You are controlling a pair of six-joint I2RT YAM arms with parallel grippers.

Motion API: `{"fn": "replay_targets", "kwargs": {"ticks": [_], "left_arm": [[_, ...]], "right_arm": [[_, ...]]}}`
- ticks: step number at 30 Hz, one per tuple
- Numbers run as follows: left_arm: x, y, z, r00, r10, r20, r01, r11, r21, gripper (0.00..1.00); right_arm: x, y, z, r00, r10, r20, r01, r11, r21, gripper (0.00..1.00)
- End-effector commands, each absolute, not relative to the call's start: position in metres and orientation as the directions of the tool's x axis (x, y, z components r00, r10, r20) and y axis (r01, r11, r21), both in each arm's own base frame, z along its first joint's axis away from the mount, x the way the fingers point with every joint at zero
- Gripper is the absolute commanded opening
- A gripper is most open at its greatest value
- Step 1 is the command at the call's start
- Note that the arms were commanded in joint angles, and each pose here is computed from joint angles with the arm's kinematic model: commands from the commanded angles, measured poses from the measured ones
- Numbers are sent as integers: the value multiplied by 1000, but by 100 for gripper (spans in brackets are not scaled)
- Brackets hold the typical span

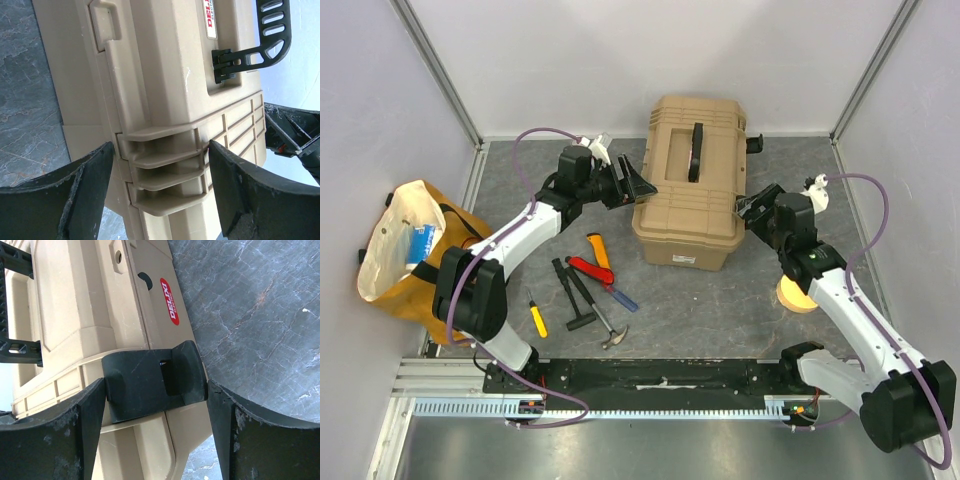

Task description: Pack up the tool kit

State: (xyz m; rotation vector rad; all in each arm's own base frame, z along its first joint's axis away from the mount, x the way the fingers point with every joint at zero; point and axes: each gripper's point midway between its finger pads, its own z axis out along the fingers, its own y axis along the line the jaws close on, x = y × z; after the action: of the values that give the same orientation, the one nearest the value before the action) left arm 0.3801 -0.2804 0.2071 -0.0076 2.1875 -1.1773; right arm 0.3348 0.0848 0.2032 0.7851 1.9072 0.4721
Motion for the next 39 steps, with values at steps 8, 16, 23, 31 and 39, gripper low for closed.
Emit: {"fn": "replay_targets", "kwargs": {"ticks": [8,16,23,31,39], "left_arm": [[357,-283,172,-866,-181,-466,263,626,-734,80],[356,-283,172,-866,-182,-465,260,630,-731,80],[359,-281,176,-857,-178,-484,270,644,-716,80],[378,-278,218,-783,-174,-597,349,671,-654,80],[399,-281,298,-597,-155,-787,533,656,-534,81]], "right_arm": [[347,94,290,-114,769,-629,50,637,769,52],[323,57,259,82,926,-368,170,350,921,50],[306,45,211,83,936,-342,293,305,906,98],[272,2,194,132,835,-535,490,414,767,98],[266,2,221,41,734,-678,441,596,672,98]]}}
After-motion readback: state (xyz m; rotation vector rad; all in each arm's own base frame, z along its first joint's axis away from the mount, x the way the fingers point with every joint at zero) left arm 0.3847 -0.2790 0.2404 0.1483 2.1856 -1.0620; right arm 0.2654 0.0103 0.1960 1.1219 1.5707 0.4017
